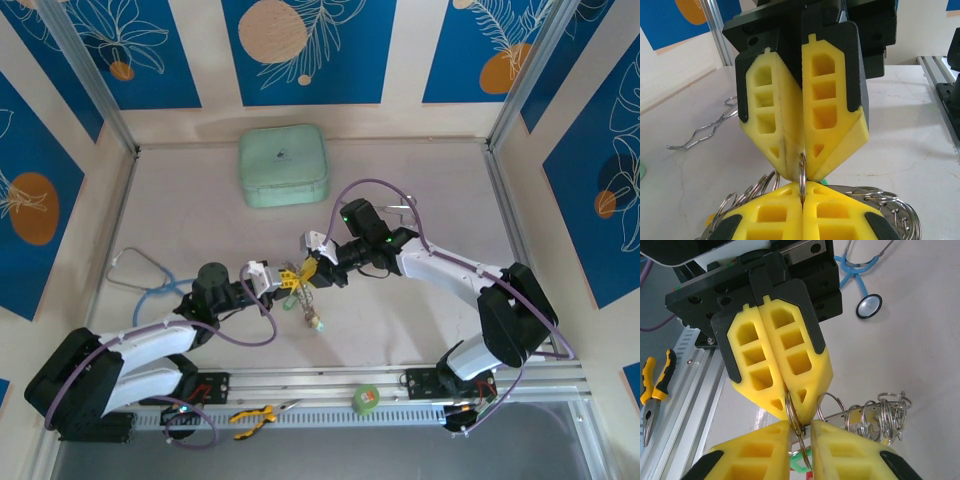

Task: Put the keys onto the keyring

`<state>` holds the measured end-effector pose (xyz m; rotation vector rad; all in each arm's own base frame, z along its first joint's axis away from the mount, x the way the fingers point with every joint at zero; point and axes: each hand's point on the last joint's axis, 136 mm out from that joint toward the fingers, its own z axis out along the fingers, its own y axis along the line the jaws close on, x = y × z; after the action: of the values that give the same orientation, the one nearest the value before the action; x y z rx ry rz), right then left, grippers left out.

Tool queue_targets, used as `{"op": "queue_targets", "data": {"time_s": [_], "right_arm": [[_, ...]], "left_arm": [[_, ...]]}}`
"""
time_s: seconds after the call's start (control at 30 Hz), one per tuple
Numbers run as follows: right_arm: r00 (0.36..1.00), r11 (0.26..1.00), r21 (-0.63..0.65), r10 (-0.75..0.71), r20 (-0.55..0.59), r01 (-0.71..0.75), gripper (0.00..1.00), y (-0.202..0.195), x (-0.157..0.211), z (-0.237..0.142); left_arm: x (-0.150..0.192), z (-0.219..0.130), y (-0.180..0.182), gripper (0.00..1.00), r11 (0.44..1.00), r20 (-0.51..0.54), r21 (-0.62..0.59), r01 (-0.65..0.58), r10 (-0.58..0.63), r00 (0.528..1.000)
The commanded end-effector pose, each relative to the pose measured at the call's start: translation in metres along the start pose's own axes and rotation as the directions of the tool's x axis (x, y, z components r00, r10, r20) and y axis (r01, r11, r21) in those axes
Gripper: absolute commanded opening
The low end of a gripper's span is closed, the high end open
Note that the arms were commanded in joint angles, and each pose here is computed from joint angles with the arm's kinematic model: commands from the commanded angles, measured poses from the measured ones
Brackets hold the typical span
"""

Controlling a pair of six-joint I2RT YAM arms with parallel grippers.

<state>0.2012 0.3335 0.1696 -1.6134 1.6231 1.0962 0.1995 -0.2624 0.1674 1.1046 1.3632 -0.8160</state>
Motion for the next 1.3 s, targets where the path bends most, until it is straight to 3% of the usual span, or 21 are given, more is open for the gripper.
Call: {"op": "queue_targets", "data": {"time_s": [0.0,0.2,0.33,0.4,0.6,0.97,1.07,1.2,1.27], "right_arm": [[1.0,0.999,-0.048,-0.003,0.016,0.004,0.15,0.007,-0.003,0.005],[1.0,0.999,-0.046,-0.005,0.01,0.005,0.0,0.007,-0.003,0.006],[0.999,0.999,0.002,-0.033,-0.043,0.033,0.0,0.004,0.0,0.001],[0.994,0.998,0.022,-0.051,-0.096,0.053,0.0,0.003,0.005,-0.001],[0.949,0.99,0.04,-0.117,-0.292,0.134,0.0,0.003,0.022,-0.002],[0.887,0.973,-0.002,-0.211,-0.41,0.231,0.0,0.013,0.018,0.01],[0.914,0.977,0.014,-0.194,-0.357,0.214,0.0,0.013,0.01,0.008],[0.978,0.99,0.055,-0.117,-0.175,0.128,0.2,0.009,-0.005,-0.003],[0.992,0.996,0.049,-0.076,-0.1,0.081,0.24,0.009,-0.007,-0.008]], "left_arm": [[-0.014,0.0,-0.006,0.0,0.999,0.06,0.03,-0.025,0.023,0.998],[-0.013,0.0,-0.005,0.0,1.0,0.057,0.026,-0.014,0.013,0.998],[-0.007,0.0,-0.002,0.18,1.0,0.013,0.007,-0.004,0.003,1.0],[0.001,0.002,-0.002,0.2,1.0,-0.05,0.018,0.011,-0.01,0.999],[0.008,0.003,-0.003,0.18,1.0,-0.114,0.027,0.009,-0.006,0.994],[0.002,0.004,-0.003,0.11,0.999,-0.098,0.033,-0.005,0.008,0.995],[0.0,0.004,-0.003,0.02,1.0,-0.085,0.03,-0.008,0.011,0.996],[-0.002,0.002,-0.004,0.0,1.0,-0.059,0.023,-0.007,0.008,0.998],[-0.003,0.002,-0.004,0.0,1.0,-0.045,0.019,-0.004,0.005,0.999]]}}
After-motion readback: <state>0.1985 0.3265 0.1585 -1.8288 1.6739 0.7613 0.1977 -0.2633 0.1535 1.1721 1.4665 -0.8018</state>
